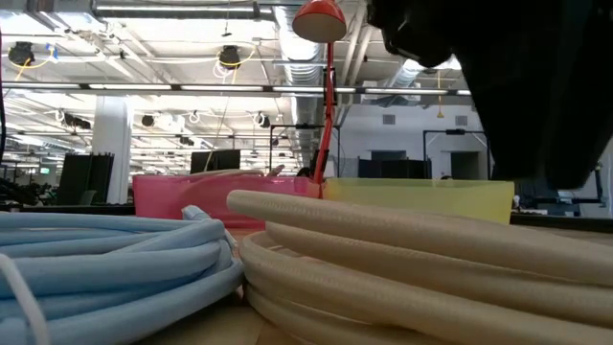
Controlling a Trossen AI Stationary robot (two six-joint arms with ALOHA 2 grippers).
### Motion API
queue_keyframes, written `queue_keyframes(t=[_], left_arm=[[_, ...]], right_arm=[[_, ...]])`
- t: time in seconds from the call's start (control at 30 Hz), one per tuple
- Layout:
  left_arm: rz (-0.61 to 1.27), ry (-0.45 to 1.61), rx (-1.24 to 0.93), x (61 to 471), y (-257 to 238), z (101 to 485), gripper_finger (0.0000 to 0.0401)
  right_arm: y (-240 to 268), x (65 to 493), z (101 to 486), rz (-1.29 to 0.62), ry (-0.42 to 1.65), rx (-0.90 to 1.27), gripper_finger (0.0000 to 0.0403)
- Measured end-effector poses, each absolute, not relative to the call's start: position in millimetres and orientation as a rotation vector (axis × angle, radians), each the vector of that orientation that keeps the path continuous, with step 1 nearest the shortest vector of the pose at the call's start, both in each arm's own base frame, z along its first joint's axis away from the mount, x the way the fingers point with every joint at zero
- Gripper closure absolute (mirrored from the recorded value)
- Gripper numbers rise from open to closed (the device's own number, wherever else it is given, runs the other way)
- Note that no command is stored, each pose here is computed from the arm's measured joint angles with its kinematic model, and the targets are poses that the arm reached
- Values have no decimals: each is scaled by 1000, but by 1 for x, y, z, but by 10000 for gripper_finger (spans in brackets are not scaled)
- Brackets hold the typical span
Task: Sort HDMI cables
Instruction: Put the brown HDMI cable into the red bin
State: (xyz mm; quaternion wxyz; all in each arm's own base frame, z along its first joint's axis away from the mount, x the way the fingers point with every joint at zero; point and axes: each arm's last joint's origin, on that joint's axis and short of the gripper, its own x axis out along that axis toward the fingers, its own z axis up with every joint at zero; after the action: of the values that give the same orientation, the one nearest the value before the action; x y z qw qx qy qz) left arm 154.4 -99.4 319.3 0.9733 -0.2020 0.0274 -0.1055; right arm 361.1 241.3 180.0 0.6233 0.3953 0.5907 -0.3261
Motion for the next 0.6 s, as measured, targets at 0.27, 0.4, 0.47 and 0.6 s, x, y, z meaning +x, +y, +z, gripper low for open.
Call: queue_keyframes(t=[0.27,0.4,0.47,0.6], left_arm=[[-213,55,-408,154,-99,319,393],[-213,56,-407,154,-99,319,395],[-213,57,-407,154,-99,319,394],[-212,62,-404,154,-99,318,392]], right_arm=[[241,364,167,-761,1373,878,262],[241,366,160,-771,1376,868,270],[239,366,158,-791,1370,848,275],[240,366,159,-790,1361,847,290]])
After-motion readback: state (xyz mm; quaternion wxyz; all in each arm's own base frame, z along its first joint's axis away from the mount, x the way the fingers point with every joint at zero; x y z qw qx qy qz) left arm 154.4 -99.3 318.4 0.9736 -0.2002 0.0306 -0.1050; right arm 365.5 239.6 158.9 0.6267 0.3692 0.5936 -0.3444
